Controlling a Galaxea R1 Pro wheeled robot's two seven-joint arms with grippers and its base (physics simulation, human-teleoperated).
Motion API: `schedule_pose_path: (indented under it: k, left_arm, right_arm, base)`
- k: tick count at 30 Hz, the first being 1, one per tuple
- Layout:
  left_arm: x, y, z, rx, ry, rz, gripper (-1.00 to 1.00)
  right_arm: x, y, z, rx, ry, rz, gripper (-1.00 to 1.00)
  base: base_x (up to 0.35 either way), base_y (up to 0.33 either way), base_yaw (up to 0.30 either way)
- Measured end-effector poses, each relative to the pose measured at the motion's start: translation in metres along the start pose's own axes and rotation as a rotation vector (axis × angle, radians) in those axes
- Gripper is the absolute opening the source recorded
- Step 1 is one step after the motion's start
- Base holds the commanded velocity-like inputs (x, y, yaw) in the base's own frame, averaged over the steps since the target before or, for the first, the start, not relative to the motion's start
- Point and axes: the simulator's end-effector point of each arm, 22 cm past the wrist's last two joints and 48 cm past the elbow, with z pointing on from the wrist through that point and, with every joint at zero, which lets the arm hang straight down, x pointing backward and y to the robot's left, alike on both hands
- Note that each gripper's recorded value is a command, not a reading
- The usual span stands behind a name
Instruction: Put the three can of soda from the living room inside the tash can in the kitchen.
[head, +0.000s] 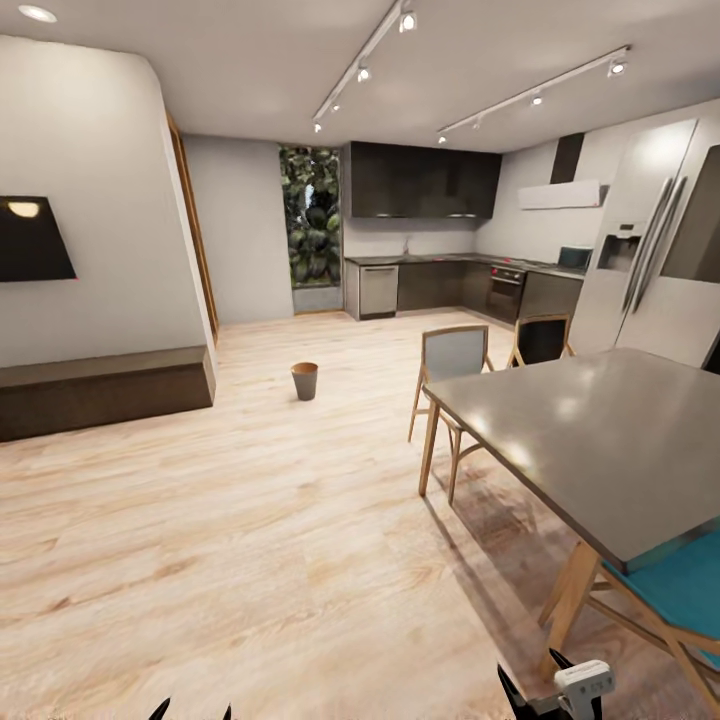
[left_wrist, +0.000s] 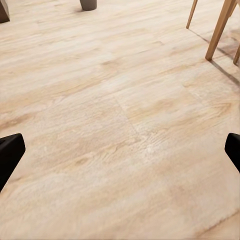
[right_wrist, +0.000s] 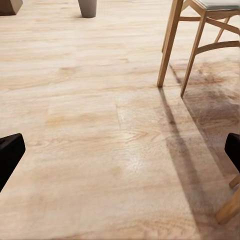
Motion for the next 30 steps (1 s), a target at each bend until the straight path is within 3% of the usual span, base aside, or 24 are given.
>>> schedule_pose_path:
  k: [30]
  left_arm:
    - [0.0031,-0.0007,0.0001,0.001,0.009,-0.002,1.0]
  right_arm:
    - [0.007,0.0095,0.0028,-0.004,0.016,0.002,1.0]
  base:
    - [0.0,0.0,0.0]
